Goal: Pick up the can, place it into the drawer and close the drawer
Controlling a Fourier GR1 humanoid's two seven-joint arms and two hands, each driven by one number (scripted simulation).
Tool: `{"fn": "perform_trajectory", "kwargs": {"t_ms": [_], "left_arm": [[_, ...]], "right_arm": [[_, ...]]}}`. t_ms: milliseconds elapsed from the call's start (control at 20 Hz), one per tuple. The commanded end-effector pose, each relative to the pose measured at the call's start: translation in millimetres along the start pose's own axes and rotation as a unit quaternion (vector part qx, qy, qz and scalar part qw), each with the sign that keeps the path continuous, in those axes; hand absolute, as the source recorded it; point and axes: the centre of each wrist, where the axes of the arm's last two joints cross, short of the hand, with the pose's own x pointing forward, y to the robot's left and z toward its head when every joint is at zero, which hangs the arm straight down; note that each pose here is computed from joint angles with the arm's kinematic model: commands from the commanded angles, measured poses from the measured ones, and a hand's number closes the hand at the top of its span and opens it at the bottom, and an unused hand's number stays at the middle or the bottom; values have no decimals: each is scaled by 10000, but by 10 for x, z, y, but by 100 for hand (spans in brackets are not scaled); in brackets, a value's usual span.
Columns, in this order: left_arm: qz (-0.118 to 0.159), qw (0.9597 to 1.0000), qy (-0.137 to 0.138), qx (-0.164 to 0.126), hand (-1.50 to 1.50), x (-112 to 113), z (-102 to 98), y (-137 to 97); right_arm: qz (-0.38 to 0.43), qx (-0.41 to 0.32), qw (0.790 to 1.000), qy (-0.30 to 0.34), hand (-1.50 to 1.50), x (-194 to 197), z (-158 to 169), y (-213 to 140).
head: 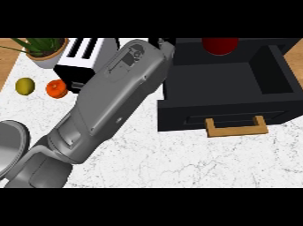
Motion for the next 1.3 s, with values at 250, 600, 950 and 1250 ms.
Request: {"fn": "perform_trajectory", "kwargs": {"t_ms": [250,600,950,1250], "left_arm": [[-237,9994,142,228,150,-218,-29,-20],[-584,9977,243,248,150,-374,43,-68],[-700,9953,406,530,-150,-449,29,-42],[-705,9941,333,751,-150,-441,-34,1]], "right_arm": [[-93,119,9999,-38,-150,-145,-26,-67],[65,148,9999,-21,-150,21,-47,33],[-54,216,9997,-33,-150,18,-86,44],[-19,147,9998,-124,-150,72,-124,83]]}}
